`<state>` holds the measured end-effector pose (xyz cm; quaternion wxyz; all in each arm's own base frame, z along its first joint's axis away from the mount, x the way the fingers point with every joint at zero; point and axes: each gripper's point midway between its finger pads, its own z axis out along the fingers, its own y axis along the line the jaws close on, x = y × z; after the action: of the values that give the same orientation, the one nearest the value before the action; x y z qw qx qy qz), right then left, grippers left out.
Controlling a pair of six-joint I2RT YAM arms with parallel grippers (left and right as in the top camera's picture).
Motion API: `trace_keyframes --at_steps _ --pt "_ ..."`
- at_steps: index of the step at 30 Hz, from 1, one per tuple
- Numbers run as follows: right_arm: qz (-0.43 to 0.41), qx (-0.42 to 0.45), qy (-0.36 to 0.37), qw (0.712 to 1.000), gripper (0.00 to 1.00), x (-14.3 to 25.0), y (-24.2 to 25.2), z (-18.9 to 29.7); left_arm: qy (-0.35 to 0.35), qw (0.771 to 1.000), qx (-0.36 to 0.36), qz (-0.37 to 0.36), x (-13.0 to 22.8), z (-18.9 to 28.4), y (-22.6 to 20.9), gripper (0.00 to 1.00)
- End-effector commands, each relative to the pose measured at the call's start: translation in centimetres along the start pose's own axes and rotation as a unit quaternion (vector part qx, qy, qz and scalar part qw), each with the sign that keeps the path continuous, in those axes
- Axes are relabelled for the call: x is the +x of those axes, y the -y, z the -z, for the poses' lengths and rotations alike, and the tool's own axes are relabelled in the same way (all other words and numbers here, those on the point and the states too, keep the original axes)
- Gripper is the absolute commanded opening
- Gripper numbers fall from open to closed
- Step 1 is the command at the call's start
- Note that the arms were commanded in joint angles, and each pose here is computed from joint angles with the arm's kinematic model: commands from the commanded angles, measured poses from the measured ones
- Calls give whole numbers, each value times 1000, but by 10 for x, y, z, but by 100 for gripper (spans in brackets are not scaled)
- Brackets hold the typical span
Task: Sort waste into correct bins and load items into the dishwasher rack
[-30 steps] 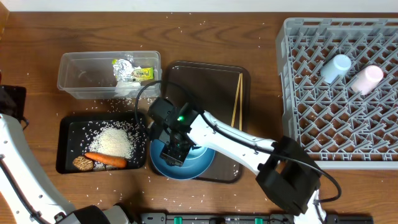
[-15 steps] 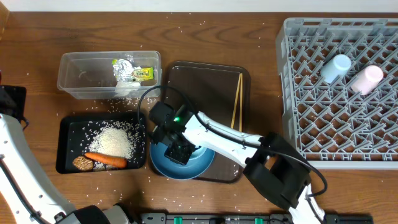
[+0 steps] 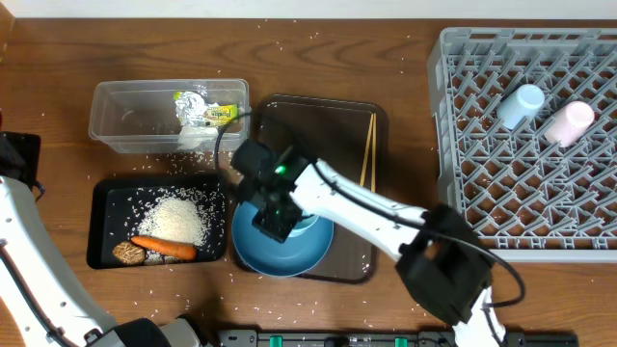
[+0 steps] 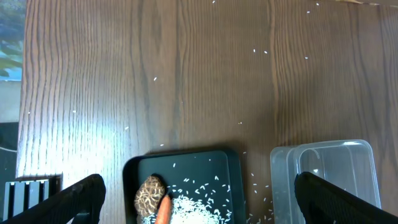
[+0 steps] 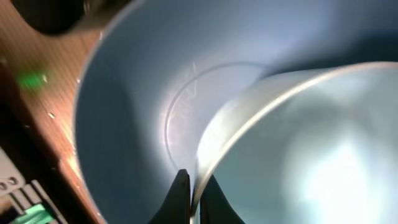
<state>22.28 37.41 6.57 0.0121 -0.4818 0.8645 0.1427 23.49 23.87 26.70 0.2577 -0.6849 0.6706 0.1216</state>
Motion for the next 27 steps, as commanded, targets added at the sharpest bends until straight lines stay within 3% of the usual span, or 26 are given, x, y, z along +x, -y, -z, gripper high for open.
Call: trace_keyframes --at_steps 1,9,15,22,27 --pt "-47 1 77 996 1 -19 13 60 -1 1000 0 1 -1 0 0 98" --pt "-142 -35 193 970 1 4 80 175 -1 1000 0 1 -1 0 0 98" --pt "-194 -111 311 924 1 54 126 268 -1 1000 0 1 -1 0 0 98" --pt "-288 -131 360 877 1 140 176 303 -1 1000 0 1 -1 0 0 98" --pt "-278 -127 392 868 1 157 187 312 -1 1000 0 1 -1 0 0 98"
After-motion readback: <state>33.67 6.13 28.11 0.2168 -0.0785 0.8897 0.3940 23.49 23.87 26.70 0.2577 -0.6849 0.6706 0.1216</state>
